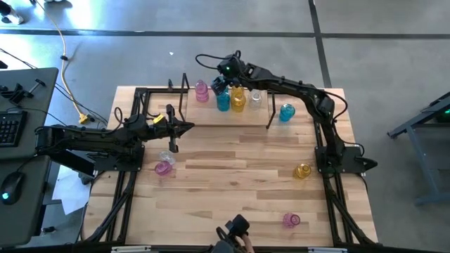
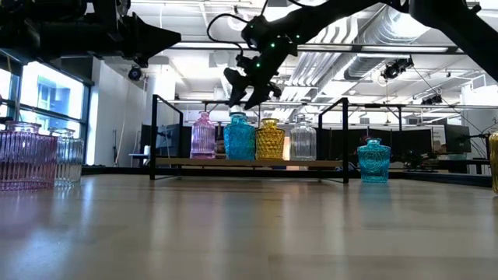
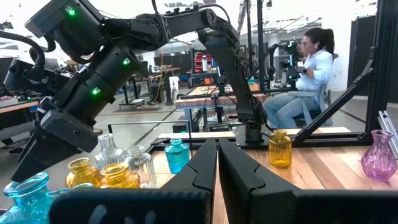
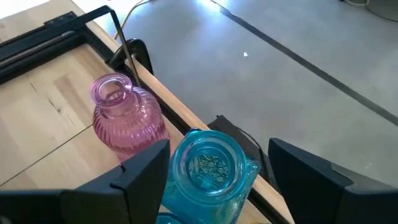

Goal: Sort vases onto shelf
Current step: Adjust the blue vases on the shelf

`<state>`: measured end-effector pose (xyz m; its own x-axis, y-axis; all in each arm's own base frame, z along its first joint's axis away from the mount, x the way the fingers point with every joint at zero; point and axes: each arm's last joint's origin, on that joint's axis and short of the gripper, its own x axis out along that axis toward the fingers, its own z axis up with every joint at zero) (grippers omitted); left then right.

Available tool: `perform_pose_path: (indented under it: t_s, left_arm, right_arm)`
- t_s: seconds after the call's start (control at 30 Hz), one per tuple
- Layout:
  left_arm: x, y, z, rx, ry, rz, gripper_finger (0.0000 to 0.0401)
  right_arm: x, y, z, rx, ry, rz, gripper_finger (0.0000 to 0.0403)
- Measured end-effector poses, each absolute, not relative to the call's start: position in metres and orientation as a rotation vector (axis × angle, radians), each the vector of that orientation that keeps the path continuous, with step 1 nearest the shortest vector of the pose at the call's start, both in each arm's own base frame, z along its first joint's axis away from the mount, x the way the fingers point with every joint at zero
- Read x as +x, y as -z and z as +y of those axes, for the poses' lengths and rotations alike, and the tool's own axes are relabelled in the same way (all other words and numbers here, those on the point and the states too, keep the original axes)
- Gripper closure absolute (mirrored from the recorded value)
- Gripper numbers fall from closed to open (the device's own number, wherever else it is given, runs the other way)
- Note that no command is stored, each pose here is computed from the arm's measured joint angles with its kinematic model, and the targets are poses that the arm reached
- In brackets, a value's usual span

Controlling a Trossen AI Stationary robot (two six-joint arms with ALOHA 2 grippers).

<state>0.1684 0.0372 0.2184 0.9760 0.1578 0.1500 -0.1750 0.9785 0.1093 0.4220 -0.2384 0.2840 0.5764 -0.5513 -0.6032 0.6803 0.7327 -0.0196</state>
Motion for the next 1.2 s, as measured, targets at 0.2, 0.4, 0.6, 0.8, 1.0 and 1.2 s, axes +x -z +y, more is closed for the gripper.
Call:
perform_pose_path:
  t_s: [0.2, 0.4, 0.6, 0.8, 1.0, 1.2]
  left_arm:
    - [0.168, -0.218, 0.037, 0.122, -0.168, -0.142, 0.0394]
    - [0.168, -0.218, 0.037, 0.128, -0.168, -0.141, 0.0394]
    - [0.168, -0.219, 0.037, 0.128, -0.168, -0.142, 0.0394]
    - [0.168, -0.219, 0.037, 0.128, -0.168, -0.141, 0.0394]
    - [0.168, -0.218, 0.037, 0.129, -0.168, -0.141, 0.0394]
    - [0.168, -0.219, 0.037, 0.129, -0.168, -0.141, 0.0394]
  right_arm:
    - [0.431, -0.267, -0.240, 0.189, 0.707, 0.649, 0.0135]
    - [0.432, -0.265, -0.241, 0.180, 0.701, 0.647, 0.0136]
    - [0.432, -0.265, -0.241, 0.186, 0.691, 0.648, 0.0164]
    - [0.432, -0.264, -0.241, 0.196, 0.694, 0.657, 0.0197]
    - [0.431, -0.264, -0.240, 0.210, 0.699, 0.658, 0.0202]
    - [0.431, -0.264, -0.241, 0.244, 0.721, 0.645, 0.0203]
